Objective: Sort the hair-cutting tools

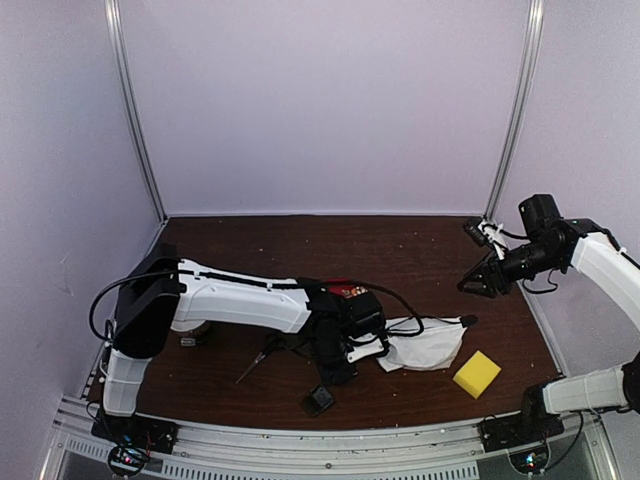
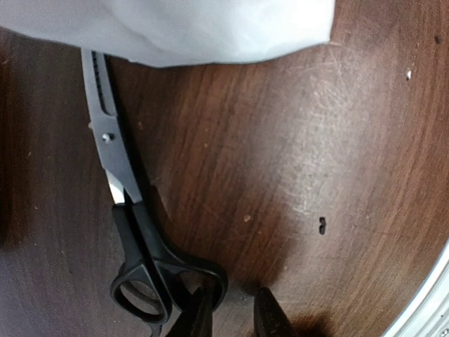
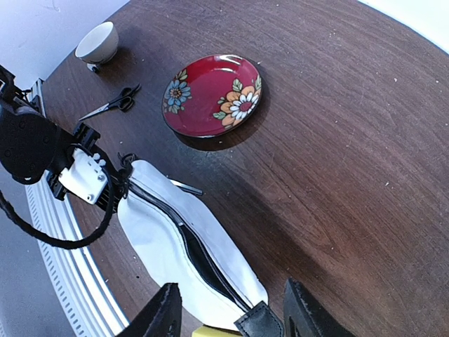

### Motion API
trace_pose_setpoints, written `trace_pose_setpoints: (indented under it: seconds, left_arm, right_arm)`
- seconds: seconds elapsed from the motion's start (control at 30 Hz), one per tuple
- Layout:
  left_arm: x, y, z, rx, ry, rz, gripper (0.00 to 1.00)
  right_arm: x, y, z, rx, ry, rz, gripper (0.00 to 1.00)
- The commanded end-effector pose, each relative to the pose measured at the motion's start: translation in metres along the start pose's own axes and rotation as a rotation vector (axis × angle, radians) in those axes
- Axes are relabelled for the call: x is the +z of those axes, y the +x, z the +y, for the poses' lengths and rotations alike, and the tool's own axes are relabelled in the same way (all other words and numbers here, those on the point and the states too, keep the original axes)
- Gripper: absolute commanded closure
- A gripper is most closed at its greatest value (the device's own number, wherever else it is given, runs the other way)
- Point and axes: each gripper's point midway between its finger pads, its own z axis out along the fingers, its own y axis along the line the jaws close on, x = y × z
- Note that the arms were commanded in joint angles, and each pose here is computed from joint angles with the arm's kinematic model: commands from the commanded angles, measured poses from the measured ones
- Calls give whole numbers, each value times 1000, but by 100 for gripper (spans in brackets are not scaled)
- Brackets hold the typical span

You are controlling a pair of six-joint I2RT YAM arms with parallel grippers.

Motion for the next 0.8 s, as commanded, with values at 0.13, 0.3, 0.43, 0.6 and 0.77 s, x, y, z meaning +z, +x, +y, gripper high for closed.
trace_pose_setpoints:
  seconds: [0.13,0.3,0.43,0.6,0.77]
  left_arm:
    - [19,-4,5,18,-24,26,78]
    - [26,6,14,24,-77,63,86]
    - [8,7,17,40,-96,38,97]
    - [-44,2,20,94,-126,-44,100]
    - [-97,4,12,152,-89,-88,100]
  right_arm:
    - [2,-6,5,-1,-39,-9,50]
    - [-1,-4,5,-8,-30,-7,50]
    - [0,0,3,-9,-15,7,50]
    - [-5,4,2,-35,10,41,50]
    - [-7,15,-2,-96,49,91,48]
